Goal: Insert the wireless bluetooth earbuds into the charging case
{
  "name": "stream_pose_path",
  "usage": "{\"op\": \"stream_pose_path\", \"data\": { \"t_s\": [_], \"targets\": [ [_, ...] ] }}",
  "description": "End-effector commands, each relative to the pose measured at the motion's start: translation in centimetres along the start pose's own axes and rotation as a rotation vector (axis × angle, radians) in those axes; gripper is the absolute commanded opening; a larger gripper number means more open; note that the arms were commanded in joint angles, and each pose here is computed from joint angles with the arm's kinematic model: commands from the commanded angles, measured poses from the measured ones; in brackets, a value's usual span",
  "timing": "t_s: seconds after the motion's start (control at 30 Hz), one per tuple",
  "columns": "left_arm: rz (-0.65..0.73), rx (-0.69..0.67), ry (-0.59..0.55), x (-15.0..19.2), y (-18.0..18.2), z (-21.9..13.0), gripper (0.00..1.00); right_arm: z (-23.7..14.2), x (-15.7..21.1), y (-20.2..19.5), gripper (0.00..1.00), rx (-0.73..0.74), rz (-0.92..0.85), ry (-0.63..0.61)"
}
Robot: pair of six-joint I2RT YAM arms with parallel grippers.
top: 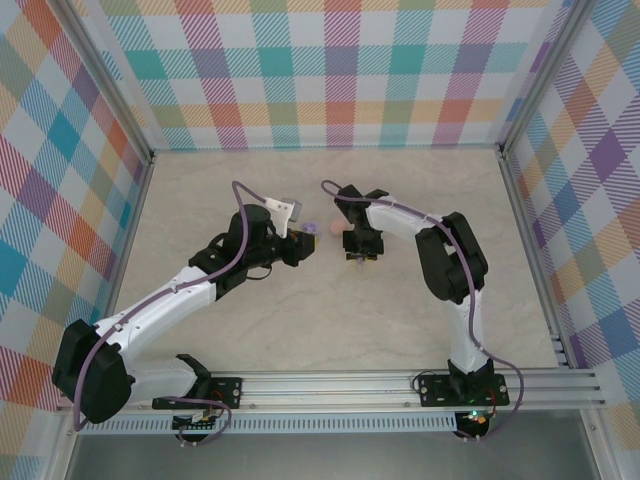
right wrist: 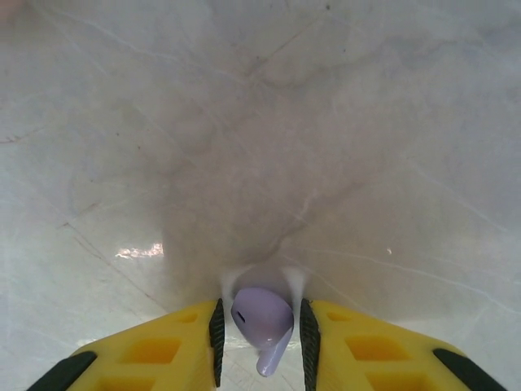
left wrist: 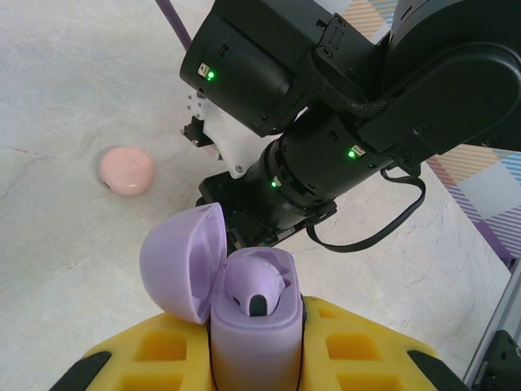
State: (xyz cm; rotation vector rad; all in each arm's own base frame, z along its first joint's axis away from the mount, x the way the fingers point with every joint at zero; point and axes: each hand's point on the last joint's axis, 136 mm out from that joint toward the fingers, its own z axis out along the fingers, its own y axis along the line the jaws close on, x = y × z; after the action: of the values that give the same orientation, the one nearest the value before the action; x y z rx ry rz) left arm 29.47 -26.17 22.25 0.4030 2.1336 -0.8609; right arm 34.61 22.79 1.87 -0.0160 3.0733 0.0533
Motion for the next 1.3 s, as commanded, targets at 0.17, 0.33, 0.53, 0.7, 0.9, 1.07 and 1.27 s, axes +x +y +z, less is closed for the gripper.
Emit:
{"op": "stream_pose_path", "data": {
  "t_s": [0.17,0.33,0.53,0.7,0.9,1.07,1.27],
  "targets": [
    [-0.003,0.007,-0.040,-1.0,-0.2,-0.7,0.14,0.8,0.2,-0.6,0.31,0.039,0.036,0.034],
    [-0.002,0.008,-0.041,-1.1,-0.2,-0.8,0.14,1.1,0.0,-0.7,0.28,0.050,0.054,0.025],
    [0.000,0.013,-0.044,-1.3,-0.4,-0.8,0.14,1.8,0.2,-0.8,0.27,0.057,0.054,0.041],
    [-0.003,0.010,-0.037,-1.1,-0.2,-0.5,0.15,1.4,0.3,-1.3,0.21,0.066,0.046,0.017],
    [-0.017,0.005,-0.012,-0.2,0.2,0.0,0.15,-0.8,-0.4,-1.5,0.19,0.028,0.030,-0.089],
    [-0.041,0.008,0.004,0.6,0.5,0.5,0.14,-3.3,-0.6,-1.6,0.17,-0.023,0.016,-0.189],
    [-0.078,0.018,0.013,1.7,1.0,1.3,0.14,-7.3,-0.7,-1.2,0.17,-0.116,-0.022,-0.316]
  ]
}}
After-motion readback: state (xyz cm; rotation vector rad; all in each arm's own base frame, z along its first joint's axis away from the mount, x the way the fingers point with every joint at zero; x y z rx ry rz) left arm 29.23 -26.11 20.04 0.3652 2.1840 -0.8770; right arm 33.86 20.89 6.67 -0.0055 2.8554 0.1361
